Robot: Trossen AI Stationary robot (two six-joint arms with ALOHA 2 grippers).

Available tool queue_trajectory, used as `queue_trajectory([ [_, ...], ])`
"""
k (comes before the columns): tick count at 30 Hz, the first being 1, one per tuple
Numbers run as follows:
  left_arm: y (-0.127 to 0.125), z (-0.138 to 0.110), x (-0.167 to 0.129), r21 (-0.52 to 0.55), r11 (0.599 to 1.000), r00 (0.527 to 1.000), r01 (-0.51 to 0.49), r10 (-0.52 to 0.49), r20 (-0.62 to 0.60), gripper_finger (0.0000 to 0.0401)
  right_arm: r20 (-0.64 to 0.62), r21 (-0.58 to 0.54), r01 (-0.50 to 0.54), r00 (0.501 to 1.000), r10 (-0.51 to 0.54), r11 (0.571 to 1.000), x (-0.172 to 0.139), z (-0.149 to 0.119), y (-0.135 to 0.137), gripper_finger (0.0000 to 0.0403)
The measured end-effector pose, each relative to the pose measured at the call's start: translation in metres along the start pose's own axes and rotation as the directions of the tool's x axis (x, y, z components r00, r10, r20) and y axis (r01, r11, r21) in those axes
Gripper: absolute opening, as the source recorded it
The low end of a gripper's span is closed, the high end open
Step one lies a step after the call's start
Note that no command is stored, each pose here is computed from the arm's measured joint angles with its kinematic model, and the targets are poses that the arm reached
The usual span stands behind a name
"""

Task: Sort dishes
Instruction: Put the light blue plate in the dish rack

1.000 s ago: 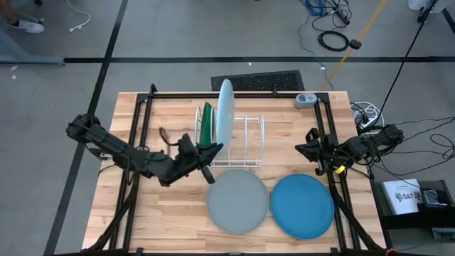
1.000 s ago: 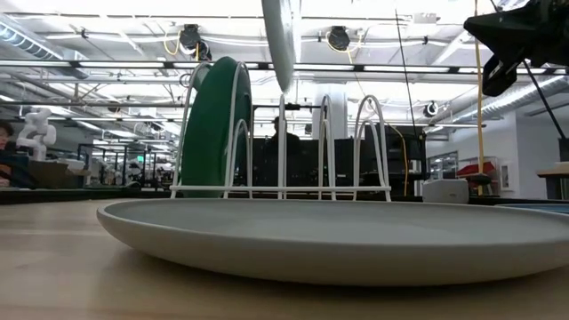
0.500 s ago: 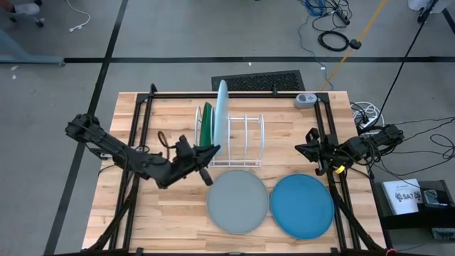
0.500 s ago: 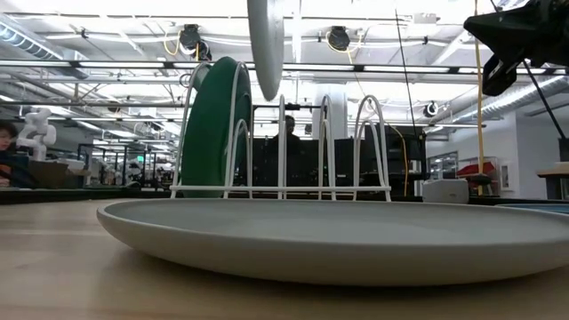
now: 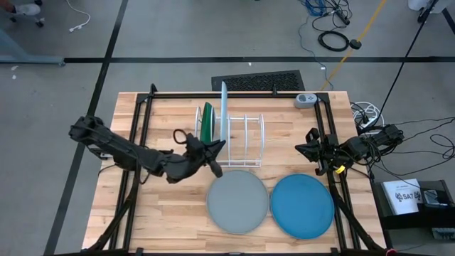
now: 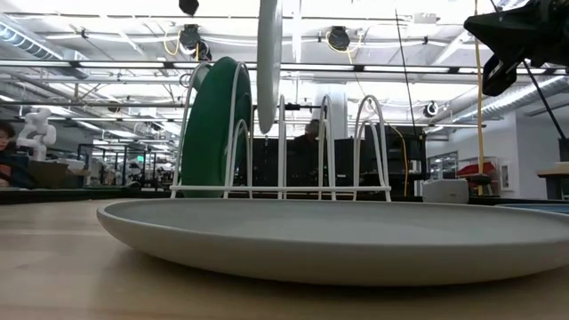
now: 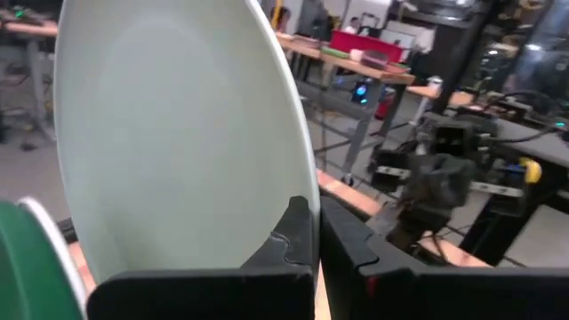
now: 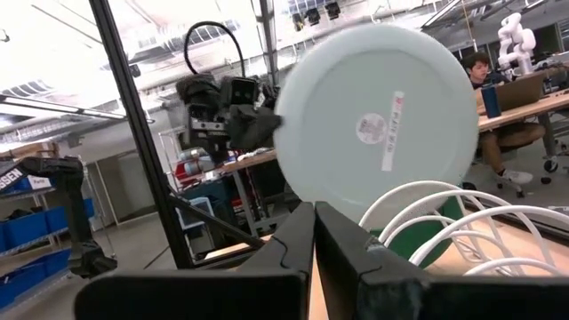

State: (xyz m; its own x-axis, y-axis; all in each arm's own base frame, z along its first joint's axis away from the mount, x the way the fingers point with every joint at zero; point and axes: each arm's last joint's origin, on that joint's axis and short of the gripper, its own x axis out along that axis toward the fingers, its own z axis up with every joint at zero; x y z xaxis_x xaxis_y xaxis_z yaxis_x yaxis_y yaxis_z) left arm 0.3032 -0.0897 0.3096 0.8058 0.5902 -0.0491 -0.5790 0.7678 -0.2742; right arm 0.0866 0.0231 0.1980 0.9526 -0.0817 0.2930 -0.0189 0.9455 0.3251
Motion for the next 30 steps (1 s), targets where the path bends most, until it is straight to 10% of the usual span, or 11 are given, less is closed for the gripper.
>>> queue_trajectory([
  [30,0.006,-0.042,0.019,0.004,0.995,0.988,-0.101,0.101,-0.113,0.0066,-0.001,0.001,0.000,1.000,0.000,1.000,0.000,0.000,0.000,0.0009],
])
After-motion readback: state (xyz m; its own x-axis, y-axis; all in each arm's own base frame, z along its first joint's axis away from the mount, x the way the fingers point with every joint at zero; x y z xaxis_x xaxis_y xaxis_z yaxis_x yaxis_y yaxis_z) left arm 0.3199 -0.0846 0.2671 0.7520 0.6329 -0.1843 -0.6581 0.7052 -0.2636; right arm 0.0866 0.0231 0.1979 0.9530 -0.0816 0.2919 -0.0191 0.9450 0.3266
